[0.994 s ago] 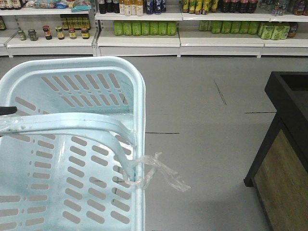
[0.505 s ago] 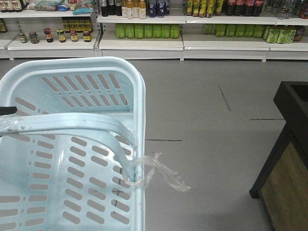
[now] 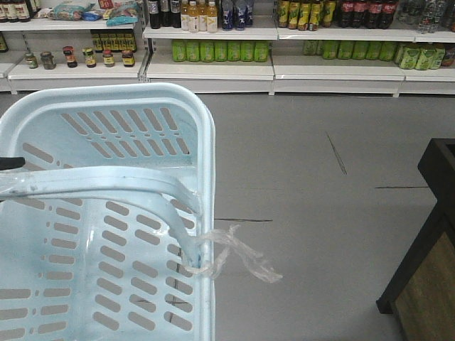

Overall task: Pick three apples into basket with both arms
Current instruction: 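Turn the base toward the table with the red apple, basket held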

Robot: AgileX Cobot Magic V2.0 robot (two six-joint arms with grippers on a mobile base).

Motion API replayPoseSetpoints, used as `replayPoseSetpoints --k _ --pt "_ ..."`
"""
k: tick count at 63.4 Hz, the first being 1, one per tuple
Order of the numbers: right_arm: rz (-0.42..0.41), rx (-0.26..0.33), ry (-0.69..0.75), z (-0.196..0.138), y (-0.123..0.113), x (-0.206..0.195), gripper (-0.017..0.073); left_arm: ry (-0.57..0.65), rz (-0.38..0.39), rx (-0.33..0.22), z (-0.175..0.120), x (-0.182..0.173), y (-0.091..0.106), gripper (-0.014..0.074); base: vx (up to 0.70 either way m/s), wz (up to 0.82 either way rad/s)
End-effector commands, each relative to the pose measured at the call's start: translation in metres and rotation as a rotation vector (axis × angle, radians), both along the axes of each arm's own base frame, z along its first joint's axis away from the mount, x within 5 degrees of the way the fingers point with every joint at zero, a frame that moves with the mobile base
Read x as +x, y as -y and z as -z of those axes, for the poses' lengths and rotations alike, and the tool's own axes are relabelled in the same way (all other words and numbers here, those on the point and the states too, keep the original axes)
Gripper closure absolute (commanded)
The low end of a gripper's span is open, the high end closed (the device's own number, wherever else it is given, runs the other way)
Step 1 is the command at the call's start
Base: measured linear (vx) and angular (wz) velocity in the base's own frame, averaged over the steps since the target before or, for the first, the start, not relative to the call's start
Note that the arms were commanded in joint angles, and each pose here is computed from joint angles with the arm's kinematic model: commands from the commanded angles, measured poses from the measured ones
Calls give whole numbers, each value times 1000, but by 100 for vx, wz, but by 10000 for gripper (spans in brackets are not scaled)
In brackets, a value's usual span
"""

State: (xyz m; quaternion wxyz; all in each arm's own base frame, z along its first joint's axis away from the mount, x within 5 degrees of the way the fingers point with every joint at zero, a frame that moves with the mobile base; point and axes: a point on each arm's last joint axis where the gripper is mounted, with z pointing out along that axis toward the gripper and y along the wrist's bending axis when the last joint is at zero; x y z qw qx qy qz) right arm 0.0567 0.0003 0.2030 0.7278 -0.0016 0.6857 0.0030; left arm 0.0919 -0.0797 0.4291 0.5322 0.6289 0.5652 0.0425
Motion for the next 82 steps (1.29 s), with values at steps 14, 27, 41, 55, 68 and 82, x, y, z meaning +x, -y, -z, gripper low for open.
replayPoseSetpoints --k 14,27,41,55,68,82 --pt "1 0 72 -3 0 -1 568 86 -5 -106 -19 -1 0 600 15 -3" --pt "1 0 72 -3 0 -1 568 86 -5 -106 -19 -1 0 600 13 -3" --pt "1 0 72 -3 0 -1 568 86 -5 -106 -19 -1 0 600 11 -2" --pt "1 0 72 -3 0 -1 568 86 -5 -106 -19 -1 0 600 9 -4" --pt "1 0 72 -3 0 -1 568 86 -5 -106 -19 -1 0 600 7 -8" --pt "1 0 72 -3 0 -1 568 86 -5 -106 -19 -1 0 600 4 -5"
